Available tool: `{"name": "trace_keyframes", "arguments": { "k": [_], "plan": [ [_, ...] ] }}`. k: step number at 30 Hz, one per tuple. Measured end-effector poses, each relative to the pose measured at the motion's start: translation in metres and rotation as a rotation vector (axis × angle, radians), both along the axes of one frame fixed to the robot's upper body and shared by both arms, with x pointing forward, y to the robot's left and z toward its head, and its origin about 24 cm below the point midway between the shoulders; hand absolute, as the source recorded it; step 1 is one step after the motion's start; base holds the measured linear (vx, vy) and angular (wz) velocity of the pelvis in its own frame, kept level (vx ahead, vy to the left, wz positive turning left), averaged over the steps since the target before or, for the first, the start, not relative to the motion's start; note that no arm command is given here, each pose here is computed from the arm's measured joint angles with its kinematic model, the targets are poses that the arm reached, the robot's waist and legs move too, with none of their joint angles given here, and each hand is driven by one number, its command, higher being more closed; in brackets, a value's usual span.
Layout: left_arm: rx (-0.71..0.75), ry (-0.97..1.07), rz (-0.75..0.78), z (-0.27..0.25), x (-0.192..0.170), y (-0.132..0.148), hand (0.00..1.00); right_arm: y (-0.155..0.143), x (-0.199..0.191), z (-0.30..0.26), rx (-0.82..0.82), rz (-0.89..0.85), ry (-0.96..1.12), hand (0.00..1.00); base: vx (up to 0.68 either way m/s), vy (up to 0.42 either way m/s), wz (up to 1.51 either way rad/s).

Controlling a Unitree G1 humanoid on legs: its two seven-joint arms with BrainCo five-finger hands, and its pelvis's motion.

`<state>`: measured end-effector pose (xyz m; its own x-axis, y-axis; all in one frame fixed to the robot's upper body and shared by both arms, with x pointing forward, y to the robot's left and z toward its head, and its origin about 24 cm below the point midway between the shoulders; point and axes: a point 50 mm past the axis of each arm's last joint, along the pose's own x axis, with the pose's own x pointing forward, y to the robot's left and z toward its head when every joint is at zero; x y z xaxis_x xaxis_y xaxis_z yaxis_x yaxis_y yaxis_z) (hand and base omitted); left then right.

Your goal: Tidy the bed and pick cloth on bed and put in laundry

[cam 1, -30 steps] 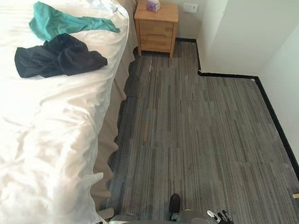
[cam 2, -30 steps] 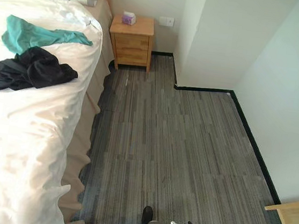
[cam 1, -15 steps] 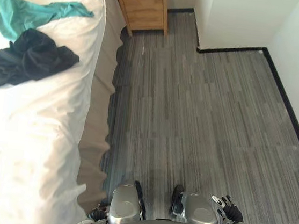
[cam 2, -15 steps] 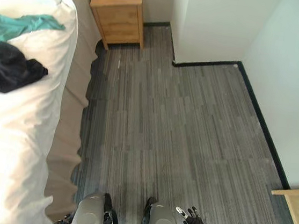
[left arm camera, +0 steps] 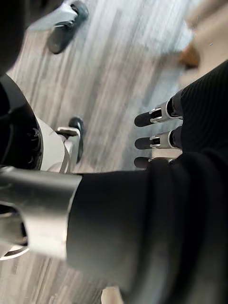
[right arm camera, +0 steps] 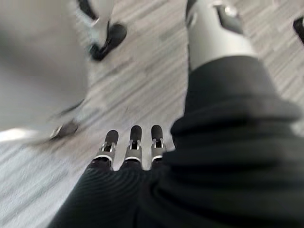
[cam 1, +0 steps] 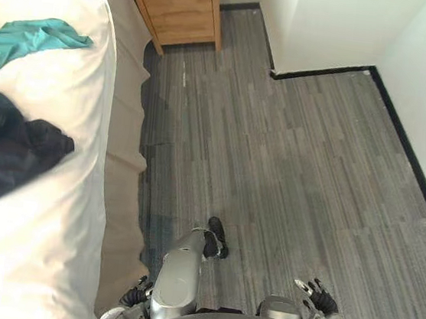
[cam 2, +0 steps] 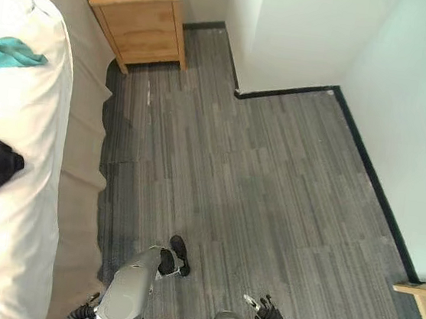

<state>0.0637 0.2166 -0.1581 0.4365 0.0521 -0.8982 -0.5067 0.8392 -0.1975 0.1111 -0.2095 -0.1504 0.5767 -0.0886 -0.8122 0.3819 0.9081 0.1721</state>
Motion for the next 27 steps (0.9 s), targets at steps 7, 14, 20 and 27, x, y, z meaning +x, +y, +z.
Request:
{"name": "trace_keyframes", "arguments": {
  "k": [7, 14, 20, 27],
  "plan": [
    [0.092, 0.110, -0.031, -0.003, -0.005, 0.006, 0.00, 0.001, 0.012, 0.007, 0.031, -0.021, -0.073, 0.00, 0.55, 0.158, 0.65],
    [0.123, 0.194, -0.033, -0.008, -0.021, 0.006, 0.00, 0.004, -0.016, -0.004, 0.083, -0.068, 0.006, 0.00, 0.53, -0.077, 0.89],
    [0.100, 0.271, 0.049, -0.014, -0.043, -0.013, 0.00, -0.013, -0.026, -0.003, 0.019, -0.077, 0.050, 0.00, 0.63, -0.272, 0.48],
    [0.092, 0.129, 0.065, -0.009, -0.024, -0.011, 0.00, -0.011, -0.028, -0.005, -0.001, -0.030, 0.072, 0.00, 0.56, -0.134, -0.09]
  ]
}}
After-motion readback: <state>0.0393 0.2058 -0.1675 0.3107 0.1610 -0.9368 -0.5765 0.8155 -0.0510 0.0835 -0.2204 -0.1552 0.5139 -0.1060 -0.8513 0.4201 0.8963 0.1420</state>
